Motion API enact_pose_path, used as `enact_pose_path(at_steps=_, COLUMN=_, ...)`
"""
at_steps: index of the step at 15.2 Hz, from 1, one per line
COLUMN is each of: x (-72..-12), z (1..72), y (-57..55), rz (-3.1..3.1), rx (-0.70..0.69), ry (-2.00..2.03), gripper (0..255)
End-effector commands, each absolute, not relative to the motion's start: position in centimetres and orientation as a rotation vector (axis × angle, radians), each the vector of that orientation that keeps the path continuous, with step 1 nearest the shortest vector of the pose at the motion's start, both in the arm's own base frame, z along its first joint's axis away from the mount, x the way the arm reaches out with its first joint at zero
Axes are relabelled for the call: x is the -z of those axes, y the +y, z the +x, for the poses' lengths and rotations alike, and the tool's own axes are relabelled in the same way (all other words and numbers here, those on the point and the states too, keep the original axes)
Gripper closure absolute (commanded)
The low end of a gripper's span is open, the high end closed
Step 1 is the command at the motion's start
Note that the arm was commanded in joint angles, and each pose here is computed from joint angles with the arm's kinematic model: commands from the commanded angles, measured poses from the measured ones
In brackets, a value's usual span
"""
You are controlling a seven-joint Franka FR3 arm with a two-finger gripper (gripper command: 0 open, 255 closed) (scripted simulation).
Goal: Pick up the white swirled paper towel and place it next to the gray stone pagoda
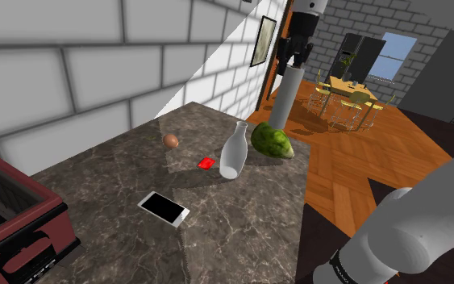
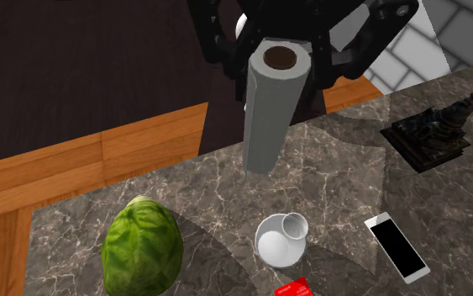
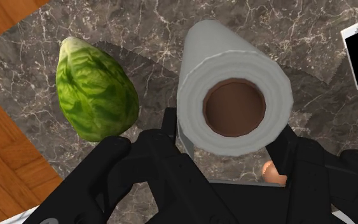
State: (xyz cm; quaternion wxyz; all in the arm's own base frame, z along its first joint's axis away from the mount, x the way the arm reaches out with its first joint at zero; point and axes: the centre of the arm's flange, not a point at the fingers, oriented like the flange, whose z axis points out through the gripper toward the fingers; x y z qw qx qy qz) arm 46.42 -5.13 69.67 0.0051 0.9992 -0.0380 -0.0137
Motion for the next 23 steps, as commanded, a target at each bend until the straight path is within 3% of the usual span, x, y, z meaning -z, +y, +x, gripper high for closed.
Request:
enact_pose_path(at_steps=1, x=-70.8, z=46.5, y=-5.1, rz=3.129, rx=0.044, ry=-0.119, gripper=255)
enact_pose_path(at_steps=16, x=-78.2, z=46.5, y=-5.1, rz=3.129, rx=0.044, ry=-0.119, gripper=255)
enact_pose_path(at_steps=23, x=-78.3, z=40.5, y=2.0, rz=3.129, rx=0.044, ry=-0.119, gripper=255)
